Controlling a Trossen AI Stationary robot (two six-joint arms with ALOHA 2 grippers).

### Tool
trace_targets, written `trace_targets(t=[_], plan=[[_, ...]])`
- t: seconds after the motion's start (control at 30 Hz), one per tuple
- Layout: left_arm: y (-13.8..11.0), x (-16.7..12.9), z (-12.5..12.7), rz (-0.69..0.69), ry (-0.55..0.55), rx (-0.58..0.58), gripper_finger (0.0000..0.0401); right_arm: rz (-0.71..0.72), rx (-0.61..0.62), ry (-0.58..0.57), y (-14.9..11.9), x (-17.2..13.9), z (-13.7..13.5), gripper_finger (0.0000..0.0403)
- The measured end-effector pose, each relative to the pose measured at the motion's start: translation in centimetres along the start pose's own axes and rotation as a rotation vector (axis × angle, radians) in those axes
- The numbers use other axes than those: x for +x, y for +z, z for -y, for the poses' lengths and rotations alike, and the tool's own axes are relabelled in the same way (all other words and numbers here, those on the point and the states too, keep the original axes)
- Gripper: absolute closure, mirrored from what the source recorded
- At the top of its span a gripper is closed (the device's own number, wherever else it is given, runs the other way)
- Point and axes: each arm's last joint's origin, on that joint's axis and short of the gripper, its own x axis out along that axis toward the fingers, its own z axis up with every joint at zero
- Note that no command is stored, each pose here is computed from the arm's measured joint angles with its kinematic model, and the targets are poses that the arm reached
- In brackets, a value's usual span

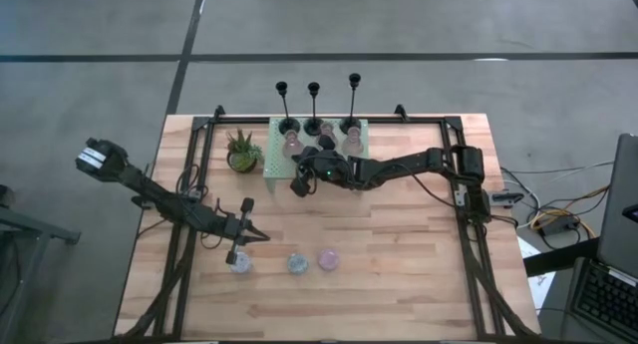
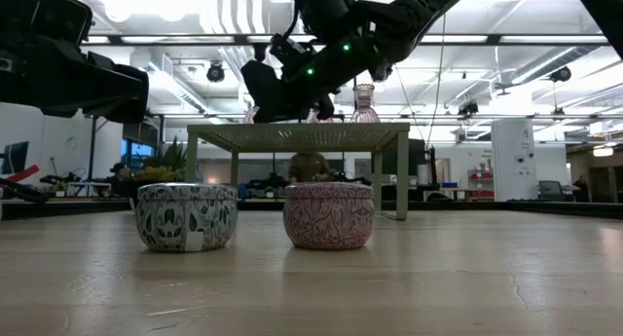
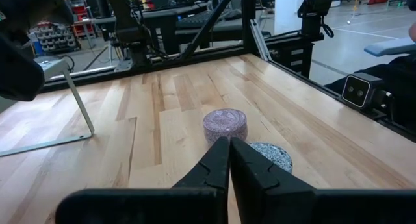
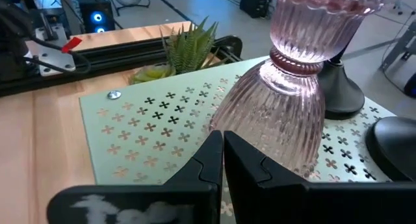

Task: Pick & Place candle stick holders
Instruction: Put the transparent pink candle holder on the shelf aligned with the black candle holder, then put the purple scented candle on the shelf aligned with the transparent pink candle holder

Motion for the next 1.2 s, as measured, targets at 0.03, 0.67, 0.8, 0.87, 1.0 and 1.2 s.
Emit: trace_targets(t=[0.03,0.67,0.8,0.87,1.0,1.2], plan=[[0.0,0.0,0.0,0.000,0.000,0.000,0.0384,0.000,0.001,0.000,0.0,0.0,0.0,0.0394],[0.0,0.0,0.0,-0.001,0.000,0.000,0.0385,0.141,-0.061,0.298,6.1,-12.0,-1.9,0.0394],[0.0,0.0,0.0,0.000,0.000,0.000,0.0384,0.203,-0.070,0.328,5.7,-15.9,-1.0,0.0394],[0.0,0.0,0.0,0.000,0.000,0.000,0.0383,0.226,-0.065,0.343,5.1,-17.6,-0.3,0.0394],[0.0,0.0,0.0,0.000,0.000,0.000,0.0384,0.247,-0.063,0.370,3.6,-20.7,1.4,0.0394],[0.0,0.0,0.0,0.000,0.000,0.000,0.0383,0.282,-0.032,0.398,1.1,-24.4,3.9,0.0394]])
